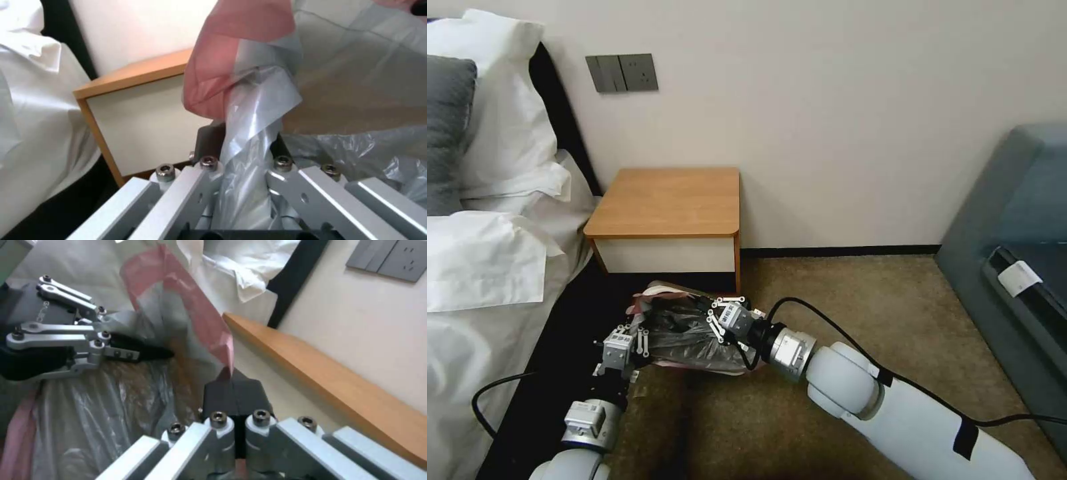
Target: Pick up the garbage bag from the table and place it over the trash can.
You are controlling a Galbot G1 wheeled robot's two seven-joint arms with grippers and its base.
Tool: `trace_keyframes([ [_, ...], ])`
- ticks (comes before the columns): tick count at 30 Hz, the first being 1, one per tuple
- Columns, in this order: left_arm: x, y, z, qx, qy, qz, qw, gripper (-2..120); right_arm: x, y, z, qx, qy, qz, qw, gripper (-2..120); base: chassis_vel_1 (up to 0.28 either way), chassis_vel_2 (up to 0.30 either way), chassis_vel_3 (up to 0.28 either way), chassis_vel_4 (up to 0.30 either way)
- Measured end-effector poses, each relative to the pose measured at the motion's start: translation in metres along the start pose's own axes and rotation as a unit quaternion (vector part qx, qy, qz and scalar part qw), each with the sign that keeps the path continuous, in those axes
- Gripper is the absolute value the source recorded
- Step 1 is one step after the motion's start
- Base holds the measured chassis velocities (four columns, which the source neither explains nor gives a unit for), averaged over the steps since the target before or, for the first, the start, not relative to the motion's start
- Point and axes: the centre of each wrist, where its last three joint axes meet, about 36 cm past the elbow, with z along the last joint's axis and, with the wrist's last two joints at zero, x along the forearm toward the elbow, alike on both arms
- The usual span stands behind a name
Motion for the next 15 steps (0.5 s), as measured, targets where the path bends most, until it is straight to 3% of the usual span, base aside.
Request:
trace_keyframes([
  [8,0.002,0.0,0.001,-0.02,-0.001,0.011,0.9997,7,-0.009,-0.011,-0.005,0.008,-0.011,0.016,1.0,0,0.0,0.0,0.0,0.0],
  [15,0.009,-0.002,0.003,-0.063,-0.009,0.04,0.9971,7,-0.025,-0.028,-0.001,0.015,-0.012,0.04,0.999,0,0.0,0.0,0.0,0.0],
])
